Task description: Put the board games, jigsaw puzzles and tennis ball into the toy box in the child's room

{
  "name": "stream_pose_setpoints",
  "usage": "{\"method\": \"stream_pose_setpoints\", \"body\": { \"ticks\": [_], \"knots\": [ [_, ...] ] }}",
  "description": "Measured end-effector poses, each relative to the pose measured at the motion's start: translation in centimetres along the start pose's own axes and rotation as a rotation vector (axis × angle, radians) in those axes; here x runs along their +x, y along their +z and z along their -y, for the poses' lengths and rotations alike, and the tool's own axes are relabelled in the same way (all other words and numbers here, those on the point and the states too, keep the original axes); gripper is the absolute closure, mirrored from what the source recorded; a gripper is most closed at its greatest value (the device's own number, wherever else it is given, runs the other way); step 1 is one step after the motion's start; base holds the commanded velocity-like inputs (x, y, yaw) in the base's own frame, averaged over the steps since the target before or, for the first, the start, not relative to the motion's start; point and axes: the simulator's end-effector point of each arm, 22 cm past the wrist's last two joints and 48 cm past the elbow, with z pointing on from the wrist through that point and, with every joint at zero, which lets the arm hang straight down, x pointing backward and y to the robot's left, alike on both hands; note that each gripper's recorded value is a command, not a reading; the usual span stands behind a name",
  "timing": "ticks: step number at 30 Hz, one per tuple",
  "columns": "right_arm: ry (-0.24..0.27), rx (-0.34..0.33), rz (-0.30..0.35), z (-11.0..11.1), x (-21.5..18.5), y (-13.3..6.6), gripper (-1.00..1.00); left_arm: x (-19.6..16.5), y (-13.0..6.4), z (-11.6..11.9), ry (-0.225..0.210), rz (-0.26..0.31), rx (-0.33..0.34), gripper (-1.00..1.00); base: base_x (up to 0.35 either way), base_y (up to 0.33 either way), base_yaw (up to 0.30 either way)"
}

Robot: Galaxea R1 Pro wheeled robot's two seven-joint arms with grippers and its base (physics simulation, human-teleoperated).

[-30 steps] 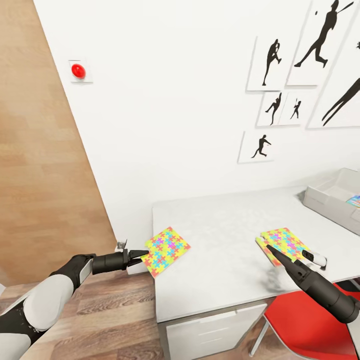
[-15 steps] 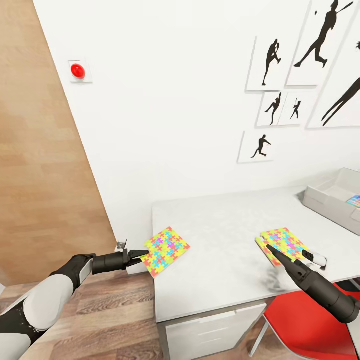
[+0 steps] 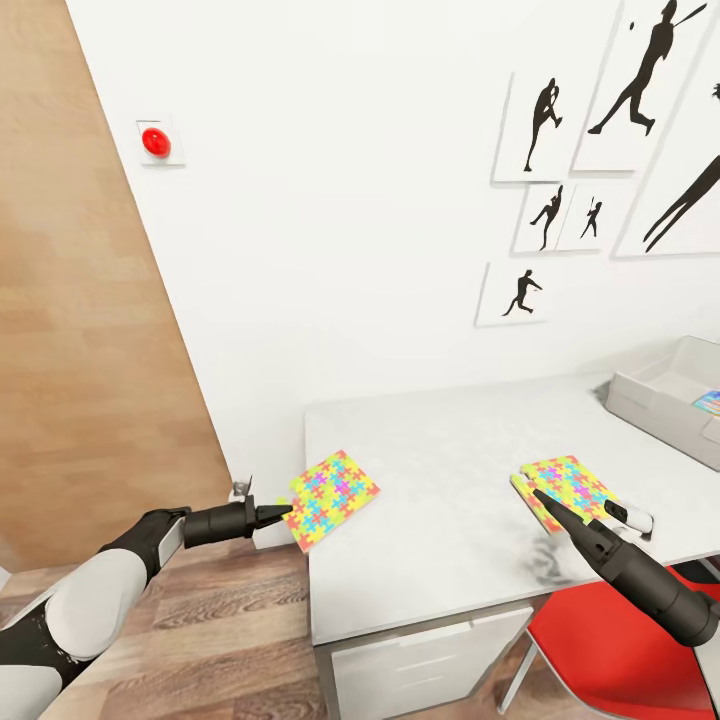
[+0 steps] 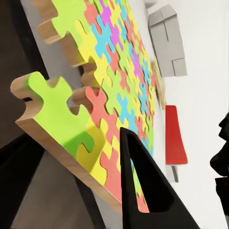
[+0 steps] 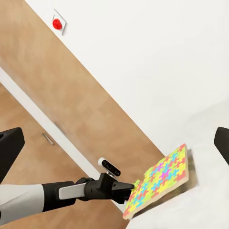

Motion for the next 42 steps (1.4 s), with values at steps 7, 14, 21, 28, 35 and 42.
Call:
{"method": "stream_pose_setpoints", "body": {
  "ticks": [7, 14, 21, 28, 35, 42],
  "knots": [
    [0.0, 0.0, 0.0, -0.4, -0.4, 0.2, -1.0, 0.3, -0.1, 0.3, 0.01, -0.023, -0.015, 1.0, 0.0, 0.0, 0.0],
    [0.0, 0.0, 0.0, -1.1, -1.2, 0.4, -1.0, 0.0, -0.3, 1.3, 0.009, -0.027, -0.013, 1.0, 0.0, 0.0, 0.0],
    [0.0, 0.001, 0.0, -1.9, -1.9, 0.7, -1.0, -0.3, -0.7, 2.7, 0.009, -0.028, 0.007, 1.0, 0.0, 0.0, 0.0],
    [0.0, 0.001, 0.0, -2.6, -2.6, 1.0, -1.0, -0.7, -1.2, 4.5, 0.004, -0.027, 0.047, 1.0, 0.0, 0.0, 0.0],
    [0.0, 0.001, 0.0, -3.2, -3.2, 1.1, -1.0, -1.1, -1.7, 6.4, 0.002, -0.022, 0.096, 1.0, 0.0, 0.0, 0.0],
    [-0.002, 0.002, 0.001, -3.8, -3.8, 1.4, -1.0, -1.3, -2.2, 7.9, 0.003, -0.032, 0.124, 1.0, 0.0, 0.0, 0.0]
  ]
}}
